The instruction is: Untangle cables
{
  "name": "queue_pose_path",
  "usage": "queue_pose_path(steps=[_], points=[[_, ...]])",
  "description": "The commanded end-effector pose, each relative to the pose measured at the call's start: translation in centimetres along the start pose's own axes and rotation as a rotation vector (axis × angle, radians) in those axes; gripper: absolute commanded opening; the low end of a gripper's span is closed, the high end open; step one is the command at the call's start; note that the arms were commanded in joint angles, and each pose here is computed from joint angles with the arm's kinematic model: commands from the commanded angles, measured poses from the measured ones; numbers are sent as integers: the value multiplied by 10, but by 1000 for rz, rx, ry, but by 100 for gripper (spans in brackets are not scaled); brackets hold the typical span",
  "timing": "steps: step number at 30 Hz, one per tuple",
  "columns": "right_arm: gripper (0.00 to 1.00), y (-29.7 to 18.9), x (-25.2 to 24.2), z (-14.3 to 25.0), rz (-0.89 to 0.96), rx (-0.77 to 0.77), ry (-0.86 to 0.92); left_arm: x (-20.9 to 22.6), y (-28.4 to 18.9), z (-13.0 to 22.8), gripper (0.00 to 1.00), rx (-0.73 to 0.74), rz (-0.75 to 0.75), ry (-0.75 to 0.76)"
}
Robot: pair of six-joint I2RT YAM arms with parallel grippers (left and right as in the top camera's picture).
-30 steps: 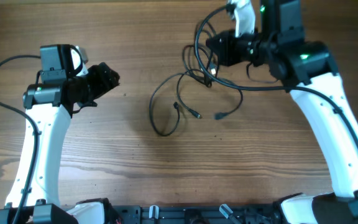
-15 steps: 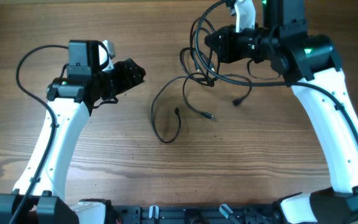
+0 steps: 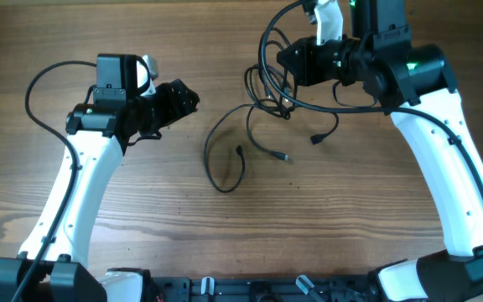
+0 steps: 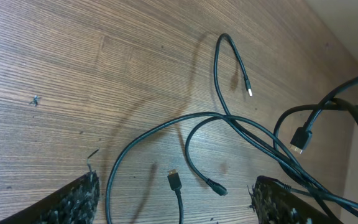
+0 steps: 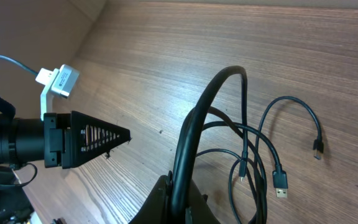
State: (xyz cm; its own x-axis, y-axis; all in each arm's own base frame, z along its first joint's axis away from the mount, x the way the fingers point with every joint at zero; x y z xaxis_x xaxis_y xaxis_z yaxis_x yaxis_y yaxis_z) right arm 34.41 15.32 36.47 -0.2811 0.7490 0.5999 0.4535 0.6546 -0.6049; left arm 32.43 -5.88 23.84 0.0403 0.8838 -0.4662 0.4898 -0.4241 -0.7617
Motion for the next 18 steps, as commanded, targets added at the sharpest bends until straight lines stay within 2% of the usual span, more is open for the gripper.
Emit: queue_pose_path(steps=[1,18], points=[[6,1,0,-1,6,-5,-20,-1,3,1,81,9,8,-6],[7,2,-2,1,22,10,-9,-1,3,1,82,10,9,-10]])
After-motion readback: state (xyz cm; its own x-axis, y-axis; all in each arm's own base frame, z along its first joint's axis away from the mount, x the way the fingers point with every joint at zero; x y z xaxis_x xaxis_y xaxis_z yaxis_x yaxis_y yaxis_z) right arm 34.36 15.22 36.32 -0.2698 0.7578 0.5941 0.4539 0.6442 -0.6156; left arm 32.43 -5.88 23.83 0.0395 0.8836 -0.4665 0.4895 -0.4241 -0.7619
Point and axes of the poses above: each gripper's point midway between its finger pads, its own y axis out along the fingers, its own x axis along the line the jaws close on, z = x × y, the point moved 9 cm from there along -y, back along the fingers, and after that the axes turned 14 degrees about y, right-handed, at the moved point
